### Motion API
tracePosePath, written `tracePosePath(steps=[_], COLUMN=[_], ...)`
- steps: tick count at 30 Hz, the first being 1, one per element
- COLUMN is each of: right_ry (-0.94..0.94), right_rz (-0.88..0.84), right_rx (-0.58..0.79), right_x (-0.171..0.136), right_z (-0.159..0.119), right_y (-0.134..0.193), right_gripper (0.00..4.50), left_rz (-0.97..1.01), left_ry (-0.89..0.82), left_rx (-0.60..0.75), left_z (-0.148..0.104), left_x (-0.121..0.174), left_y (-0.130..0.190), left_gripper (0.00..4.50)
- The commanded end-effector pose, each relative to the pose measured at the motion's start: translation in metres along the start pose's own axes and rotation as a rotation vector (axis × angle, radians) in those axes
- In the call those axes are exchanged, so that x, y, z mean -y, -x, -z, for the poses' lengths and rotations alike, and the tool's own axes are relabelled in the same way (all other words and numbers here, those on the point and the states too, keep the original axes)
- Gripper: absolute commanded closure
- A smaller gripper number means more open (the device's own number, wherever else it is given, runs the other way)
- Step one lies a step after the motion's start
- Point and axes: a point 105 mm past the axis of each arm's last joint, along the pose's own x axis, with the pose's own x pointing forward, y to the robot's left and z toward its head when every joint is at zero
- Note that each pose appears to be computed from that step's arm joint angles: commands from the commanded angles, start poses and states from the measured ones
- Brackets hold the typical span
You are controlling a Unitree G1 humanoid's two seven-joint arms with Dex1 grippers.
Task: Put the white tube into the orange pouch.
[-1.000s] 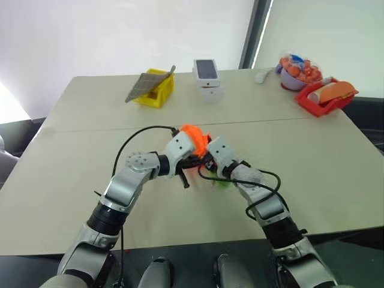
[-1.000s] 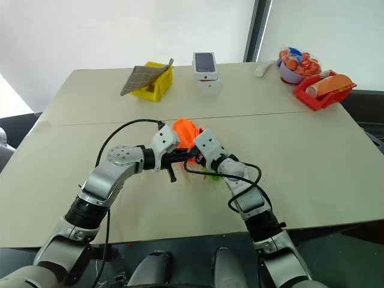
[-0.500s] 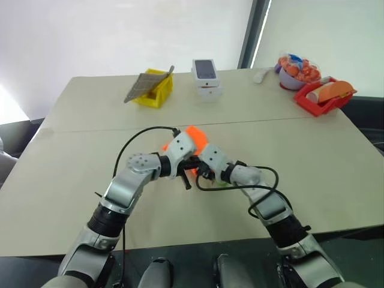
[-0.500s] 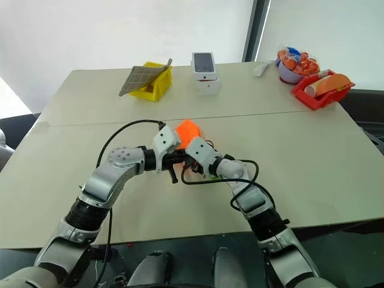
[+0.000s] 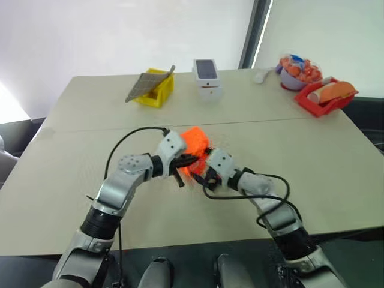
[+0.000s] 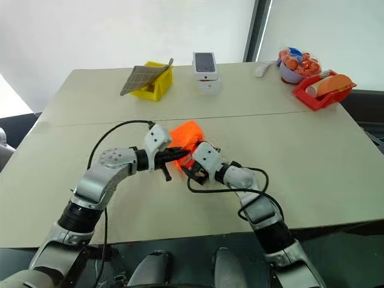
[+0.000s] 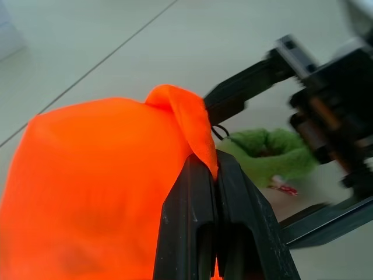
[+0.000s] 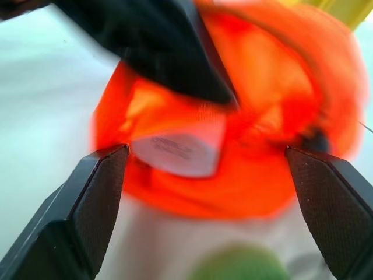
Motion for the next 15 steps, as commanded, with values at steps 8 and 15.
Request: tracePosePath(steps=[8,15], right_ry=[-0.012,-0.063], right_rz=[-0.029,-0.001], right_rx=[-0.075,-0.143], right_x=[0.002,0.002], right_z=[0.011,0.032], right_y=[0.036,0.032], right_gripper=[0.06,0.58], left_rz=[-0.09,-0.073], left_ry=[-0.009,0.021], left_rx=[0.027,0.047], left_z=[0.0,0.0], left_x=[-0.026,-0.021], left_y=[0.029,0.026], left_gripper=[4.5,4.5])
